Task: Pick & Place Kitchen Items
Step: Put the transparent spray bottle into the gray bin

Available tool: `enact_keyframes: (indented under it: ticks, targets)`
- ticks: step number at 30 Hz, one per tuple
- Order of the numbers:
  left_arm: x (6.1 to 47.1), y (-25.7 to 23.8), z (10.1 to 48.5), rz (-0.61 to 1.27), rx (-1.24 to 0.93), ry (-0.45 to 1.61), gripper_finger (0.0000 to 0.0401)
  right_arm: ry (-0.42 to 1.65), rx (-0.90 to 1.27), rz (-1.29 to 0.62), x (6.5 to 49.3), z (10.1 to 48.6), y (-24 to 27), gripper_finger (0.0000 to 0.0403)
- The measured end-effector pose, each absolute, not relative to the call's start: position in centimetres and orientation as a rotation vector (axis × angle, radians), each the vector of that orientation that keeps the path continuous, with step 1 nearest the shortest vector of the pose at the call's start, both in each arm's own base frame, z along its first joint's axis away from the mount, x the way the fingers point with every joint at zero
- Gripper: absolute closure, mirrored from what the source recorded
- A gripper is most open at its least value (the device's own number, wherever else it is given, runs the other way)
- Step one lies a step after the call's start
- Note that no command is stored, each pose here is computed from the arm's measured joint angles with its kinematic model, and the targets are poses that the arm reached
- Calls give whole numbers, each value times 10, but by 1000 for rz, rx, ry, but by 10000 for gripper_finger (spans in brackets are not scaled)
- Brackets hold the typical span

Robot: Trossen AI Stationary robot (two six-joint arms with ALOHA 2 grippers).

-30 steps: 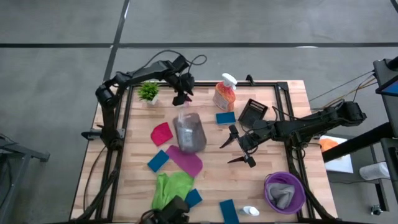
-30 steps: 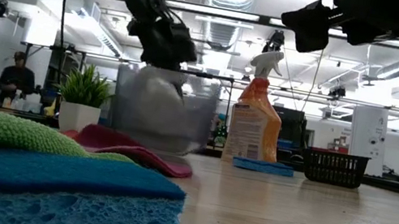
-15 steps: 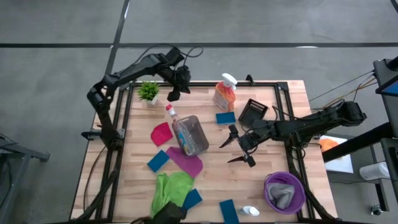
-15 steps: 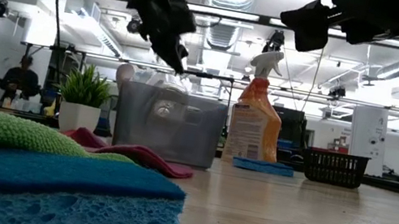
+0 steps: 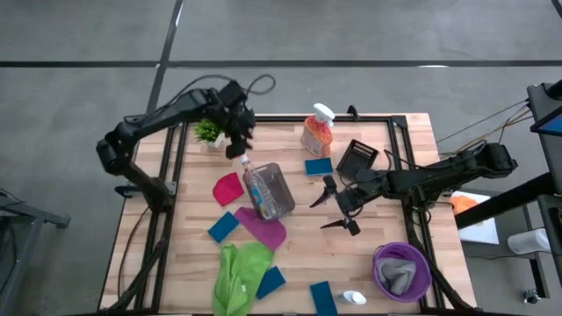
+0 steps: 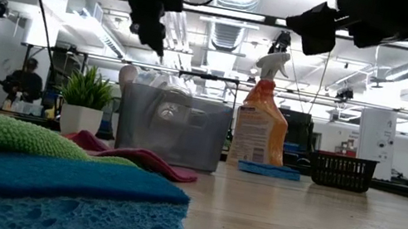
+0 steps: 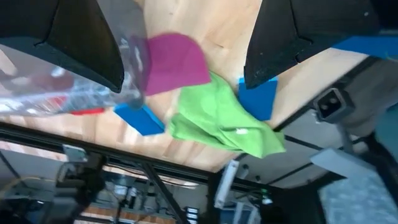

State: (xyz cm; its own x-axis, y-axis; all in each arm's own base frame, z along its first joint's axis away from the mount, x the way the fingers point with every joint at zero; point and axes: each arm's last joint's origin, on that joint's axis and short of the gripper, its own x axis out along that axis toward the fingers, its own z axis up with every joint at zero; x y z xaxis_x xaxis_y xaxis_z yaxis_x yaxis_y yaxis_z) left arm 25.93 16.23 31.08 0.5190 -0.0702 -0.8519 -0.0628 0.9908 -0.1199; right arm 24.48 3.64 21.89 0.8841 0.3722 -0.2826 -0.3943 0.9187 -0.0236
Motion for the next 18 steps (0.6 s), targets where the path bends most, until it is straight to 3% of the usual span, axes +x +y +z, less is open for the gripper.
enact_keyframes:
  ticks: [6,12,18]
  targets:
    - [257,116,303,229,-270,1040,152,297,-83,369,245,217,36,78]
    - [252,68,301,507,-361,573,150,305,-93,309,245,216,34,78]
    - [238,31,253,747,-537,303,150,312,-95,280,244,214,33,78]
